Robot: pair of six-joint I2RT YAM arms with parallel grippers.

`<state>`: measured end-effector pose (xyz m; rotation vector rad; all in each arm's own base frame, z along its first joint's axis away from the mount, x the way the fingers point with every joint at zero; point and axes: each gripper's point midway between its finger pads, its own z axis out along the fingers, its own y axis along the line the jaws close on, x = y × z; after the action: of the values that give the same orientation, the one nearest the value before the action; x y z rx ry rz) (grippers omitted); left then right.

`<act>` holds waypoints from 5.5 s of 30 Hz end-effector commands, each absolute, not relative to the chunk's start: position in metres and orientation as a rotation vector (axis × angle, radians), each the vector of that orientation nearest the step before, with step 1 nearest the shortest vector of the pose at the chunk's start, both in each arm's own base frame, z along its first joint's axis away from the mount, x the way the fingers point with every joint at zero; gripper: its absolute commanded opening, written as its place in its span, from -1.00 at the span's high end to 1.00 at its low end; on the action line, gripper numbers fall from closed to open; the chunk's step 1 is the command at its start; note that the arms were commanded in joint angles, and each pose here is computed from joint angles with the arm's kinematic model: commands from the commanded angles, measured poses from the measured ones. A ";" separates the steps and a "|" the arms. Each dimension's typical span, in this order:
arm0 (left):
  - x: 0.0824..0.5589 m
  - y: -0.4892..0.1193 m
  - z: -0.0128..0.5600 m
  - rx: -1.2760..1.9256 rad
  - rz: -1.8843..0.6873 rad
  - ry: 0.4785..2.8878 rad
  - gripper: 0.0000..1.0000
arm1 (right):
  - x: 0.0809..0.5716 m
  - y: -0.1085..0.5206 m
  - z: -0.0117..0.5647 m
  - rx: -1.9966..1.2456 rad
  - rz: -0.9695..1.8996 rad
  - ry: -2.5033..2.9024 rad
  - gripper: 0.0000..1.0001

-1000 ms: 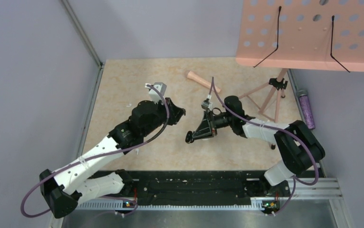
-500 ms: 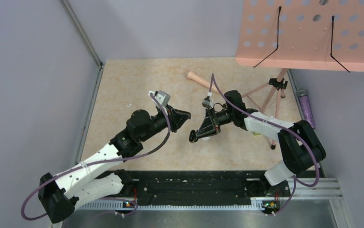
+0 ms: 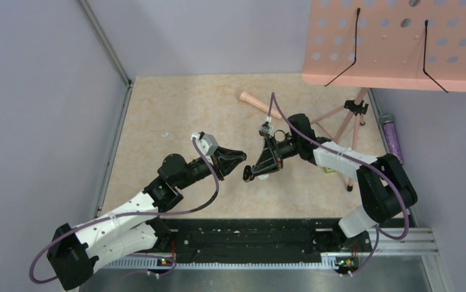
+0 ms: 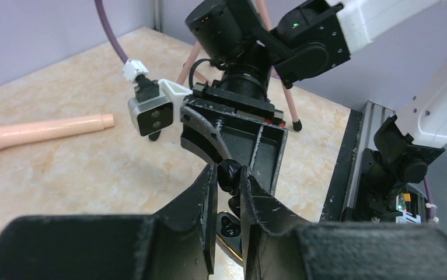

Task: Insert the wireless bluetooth earbuds into the charging case
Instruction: Insert the right earbud into the left side groove of the charging case.

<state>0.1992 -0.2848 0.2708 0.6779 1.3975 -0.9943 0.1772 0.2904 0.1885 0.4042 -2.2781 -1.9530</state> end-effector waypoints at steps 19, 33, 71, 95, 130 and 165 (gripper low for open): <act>0.184 -0.283 0.266 0.742 -1.000 1.170 1.00 | 0.187 0.293 0.209 0.469 -2.074 -2.236 1.00; 0.187 -0.281 0.266 0.704 -0.985 1.095 1.00 | 0.181 0.291 0.219 0.448 -2.128 -2.169 1.00; 0.183 -0.293 0.265 0.736 -1.051 1.091 1.00 | 0.152 0.281 0.242 0.404 -2.293 -1.955 1.00; 0.180 -0.302 0.255 0.769 -1.099 1.118 1.00 | 0.154 0.282 0.241 0.397 -2.289 -1.955 1.00; 0.182 -0.303 0.237 0.794 -1.097 1.266 1.00 | 0.166 0.287 0.255 0.393 -2.375 -1.945 1.00; 0.184 -0.301 0.227 0.852 -1.042 1.341 1.00 | 0.174 0.284 0.264 0.465 -2.405 -1.987 1.00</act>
<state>0.1908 -0.2952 0.2379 0.7830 1.3063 -1.0172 0.1700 0.2871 0.2280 0.2340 -1.9889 -2.1845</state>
